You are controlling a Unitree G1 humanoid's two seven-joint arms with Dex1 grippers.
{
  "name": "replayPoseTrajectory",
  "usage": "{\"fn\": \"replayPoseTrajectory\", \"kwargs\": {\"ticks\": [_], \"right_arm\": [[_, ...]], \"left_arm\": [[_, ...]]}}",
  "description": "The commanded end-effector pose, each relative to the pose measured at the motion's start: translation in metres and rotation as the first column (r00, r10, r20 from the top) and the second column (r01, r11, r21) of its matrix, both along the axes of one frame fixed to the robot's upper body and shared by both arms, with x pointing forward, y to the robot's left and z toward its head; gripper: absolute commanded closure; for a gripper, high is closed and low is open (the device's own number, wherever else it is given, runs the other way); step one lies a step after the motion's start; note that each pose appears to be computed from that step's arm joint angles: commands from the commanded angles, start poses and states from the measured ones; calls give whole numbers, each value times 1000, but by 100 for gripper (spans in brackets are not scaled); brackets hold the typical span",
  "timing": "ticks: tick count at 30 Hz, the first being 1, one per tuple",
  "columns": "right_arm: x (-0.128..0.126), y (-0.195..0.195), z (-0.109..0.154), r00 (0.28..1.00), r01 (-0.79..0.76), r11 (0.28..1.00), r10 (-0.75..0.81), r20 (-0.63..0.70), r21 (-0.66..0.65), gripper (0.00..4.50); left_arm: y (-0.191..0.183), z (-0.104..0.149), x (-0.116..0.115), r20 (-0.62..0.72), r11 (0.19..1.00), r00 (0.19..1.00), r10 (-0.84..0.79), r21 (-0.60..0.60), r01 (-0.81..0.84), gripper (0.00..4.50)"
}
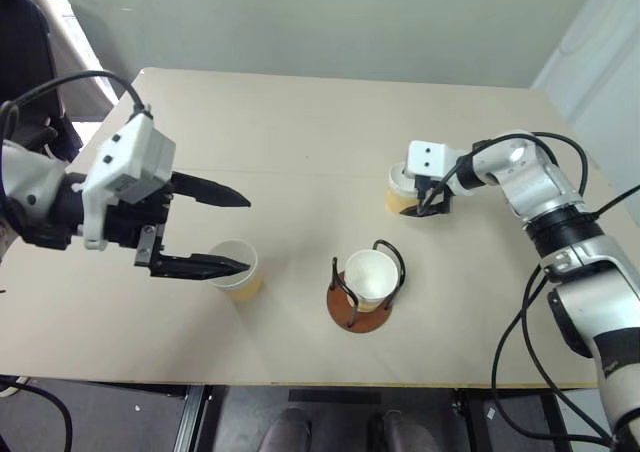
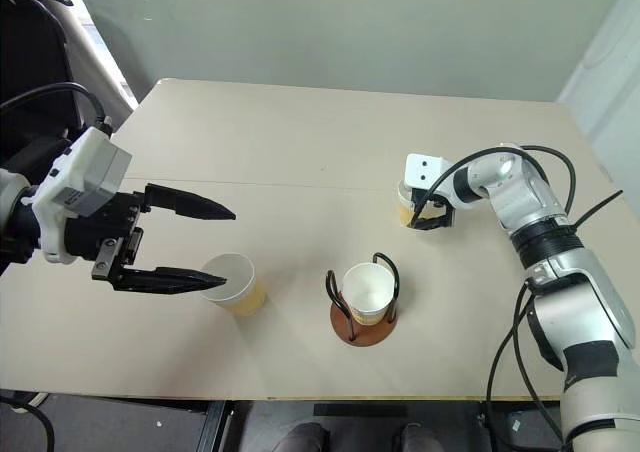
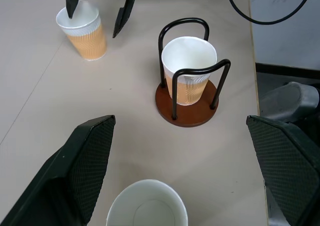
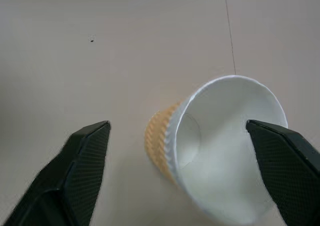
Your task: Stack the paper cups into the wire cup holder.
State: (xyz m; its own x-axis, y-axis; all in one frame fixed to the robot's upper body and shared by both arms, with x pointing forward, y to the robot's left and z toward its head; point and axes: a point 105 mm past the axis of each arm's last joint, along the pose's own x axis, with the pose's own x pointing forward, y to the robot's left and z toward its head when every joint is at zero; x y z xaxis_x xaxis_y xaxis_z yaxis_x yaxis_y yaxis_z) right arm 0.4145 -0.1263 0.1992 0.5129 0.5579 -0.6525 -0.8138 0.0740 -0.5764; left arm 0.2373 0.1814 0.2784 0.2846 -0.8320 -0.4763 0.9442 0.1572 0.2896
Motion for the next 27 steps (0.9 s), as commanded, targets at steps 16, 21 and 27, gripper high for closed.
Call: {"fn": "replayPoseTrajectory", "kwargs": {"ticks": [16,21,27], "right_arm": [[-65,31,84,960,-279,923,266,86,264,446],[-127,52,101,902,-418,847,430,38,327,446],[-163,55,84,859,-464,843,503,-96,271,446]], "left_arm": [[2,9,-4,55,1000,998,10,24,-11,0],[1,8,-1,55,1000,998,4,24,-5,0],[-1,7,3,57,1000,998,-12,26,10,0]]}}
